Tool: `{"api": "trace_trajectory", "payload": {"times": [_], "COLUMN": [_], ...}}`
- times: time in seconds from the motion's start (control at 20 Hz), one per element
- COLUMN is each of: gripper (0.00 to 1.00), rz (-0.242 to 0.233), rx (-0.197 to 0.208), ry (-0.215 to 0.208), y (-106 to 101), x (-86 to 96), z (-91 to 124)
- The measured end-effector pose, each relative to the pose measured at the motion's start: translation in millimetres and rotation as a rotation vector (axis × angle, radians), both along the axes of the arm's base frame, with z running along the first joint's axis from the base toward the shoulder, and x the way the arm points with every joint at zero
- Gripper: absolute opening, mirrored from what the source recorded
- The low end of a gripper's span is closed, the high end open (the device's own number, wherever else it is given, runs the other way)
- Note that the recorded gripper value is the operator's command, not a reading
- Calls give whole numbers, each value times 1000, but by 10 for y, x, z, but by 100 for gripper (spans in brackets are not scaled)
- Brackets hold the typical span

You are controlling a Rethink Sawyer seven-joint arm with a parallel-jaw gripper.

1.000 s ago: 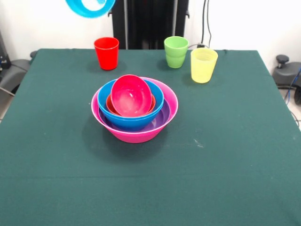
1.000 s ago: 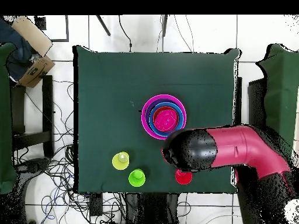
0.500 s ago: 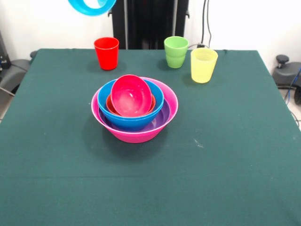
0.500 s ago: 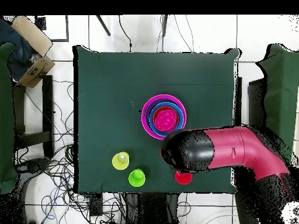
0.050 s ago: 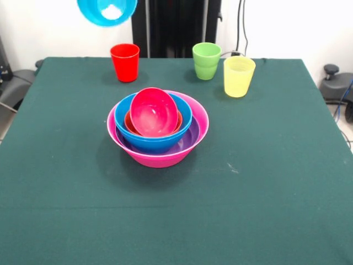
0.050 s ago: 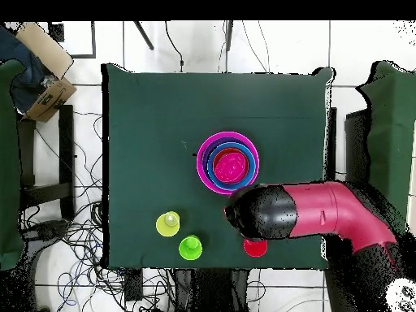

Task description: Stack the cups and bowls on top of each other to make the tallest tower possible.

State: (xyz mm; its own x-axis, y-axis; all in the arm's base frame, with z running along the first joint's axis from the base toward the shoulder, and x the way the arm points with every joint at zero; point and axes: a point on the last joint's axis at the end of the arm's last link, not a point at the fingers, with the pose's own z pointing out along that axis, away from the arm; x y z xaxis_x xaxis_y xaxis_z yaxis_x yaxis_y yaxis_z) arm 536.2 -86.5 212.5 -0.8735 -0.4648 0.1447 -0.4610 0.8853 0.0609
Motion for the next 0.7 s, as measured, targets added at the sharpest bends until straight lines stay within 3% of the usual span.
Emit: {"api": "trace_trajectory", "payload": {"times": [0.2, 0.4, 0.7], "gripper": [0, 0, 0], "rz": [-15, -104, -196], "rx": [3, 31, 54], "ry": [26, 76, 118], "y": [97, 310, 381], "x": [57, 260, 393], "z": [-270, -751, -1161]}}
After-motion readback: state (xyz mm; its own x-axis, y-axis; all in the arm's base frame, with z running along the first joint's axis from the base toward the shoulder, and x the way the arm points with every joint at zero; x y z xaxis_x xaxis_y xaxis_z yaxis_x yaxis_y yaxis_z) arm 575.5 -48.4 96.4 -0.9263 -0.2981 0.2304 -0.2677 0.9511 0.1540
